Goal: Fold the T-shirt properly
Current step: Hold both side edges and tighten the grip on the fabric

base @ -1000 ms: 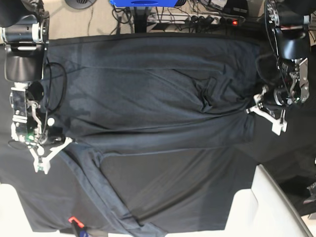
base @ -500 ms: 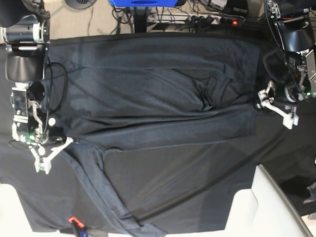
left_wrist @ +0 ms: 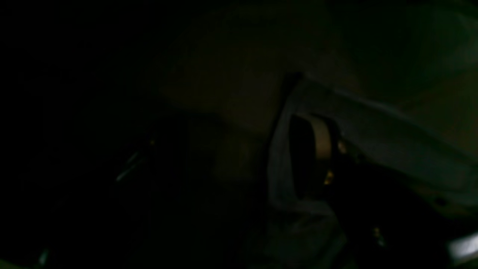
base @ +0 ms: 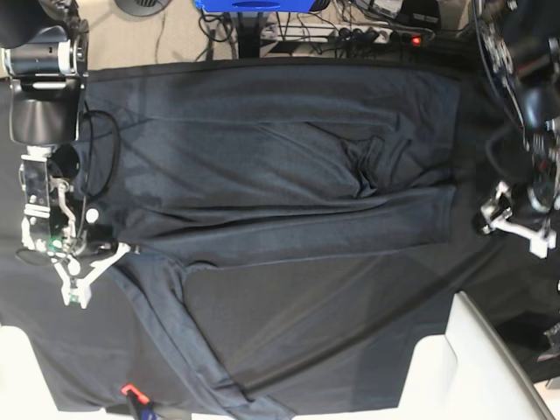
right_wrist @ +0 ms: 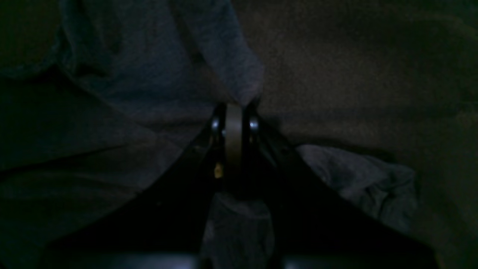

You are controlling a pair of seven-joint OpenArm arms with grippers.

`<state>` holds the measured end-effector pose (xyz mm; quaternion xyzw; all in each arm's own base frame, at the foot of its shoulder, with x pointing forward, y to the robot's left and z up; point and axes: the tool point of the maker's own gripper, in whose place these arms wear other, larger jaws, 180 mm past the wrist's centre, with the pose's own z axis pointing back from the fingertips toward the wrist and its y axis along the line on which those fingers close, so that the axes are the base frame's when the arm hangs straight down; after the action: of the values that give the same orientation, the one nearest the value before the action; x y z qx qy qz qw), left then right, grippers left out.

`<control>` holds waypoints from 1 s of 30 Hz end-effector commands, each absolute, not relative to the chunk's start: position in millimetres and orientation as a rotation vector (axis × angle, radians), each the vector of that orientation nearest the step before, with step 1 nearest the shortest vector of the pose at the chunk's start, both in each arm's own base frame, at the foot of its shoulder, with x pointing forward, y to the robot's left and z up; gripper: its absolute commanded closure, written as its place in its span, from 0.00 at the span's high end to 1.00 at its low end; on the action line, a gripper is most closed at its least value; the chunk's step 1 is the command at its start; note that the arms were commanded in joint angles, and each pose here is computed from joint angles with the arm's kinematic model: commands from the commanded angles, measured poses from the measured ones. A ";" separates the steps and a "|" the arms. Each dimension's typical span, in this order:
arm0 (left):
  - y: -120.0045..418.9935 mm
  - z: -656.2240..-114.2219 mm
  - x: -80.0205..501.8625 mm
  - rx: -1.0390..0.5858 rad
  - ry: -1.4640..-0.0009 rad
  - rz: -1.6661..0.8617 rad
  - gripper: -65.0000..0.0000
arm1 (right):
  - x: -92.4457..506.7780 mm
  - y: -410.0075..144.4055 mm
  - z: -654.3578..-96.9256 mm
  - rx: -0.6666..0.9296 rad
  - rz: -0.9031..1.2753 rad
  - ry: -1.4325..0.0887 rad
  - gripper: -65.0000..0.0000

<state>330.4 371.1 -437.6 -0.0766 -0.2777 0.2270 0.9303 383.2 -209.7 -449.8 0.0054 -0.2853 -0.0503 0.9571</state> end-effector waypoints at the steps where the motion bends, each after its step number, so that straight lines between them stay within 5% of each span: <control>1: 377.5 -423.1 348.0 -0.133 -0.601 0.436 0.65 | 401.0 -214.7 -431.1 0.002 -0.099 -0.641 0.00; 30: 300.2 -479.5 384.7 -0.169 -0.517 0.383 0.64 | 401.5 -220.0 -429.4 -0.006 -0.106 -0.648 0.00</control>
<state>383.0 319.5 -476.9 -0.0549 -0.2682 0.1948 0.9419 383.3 -212.1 -449.4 0.0039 -0.2862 -0.0519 0.9567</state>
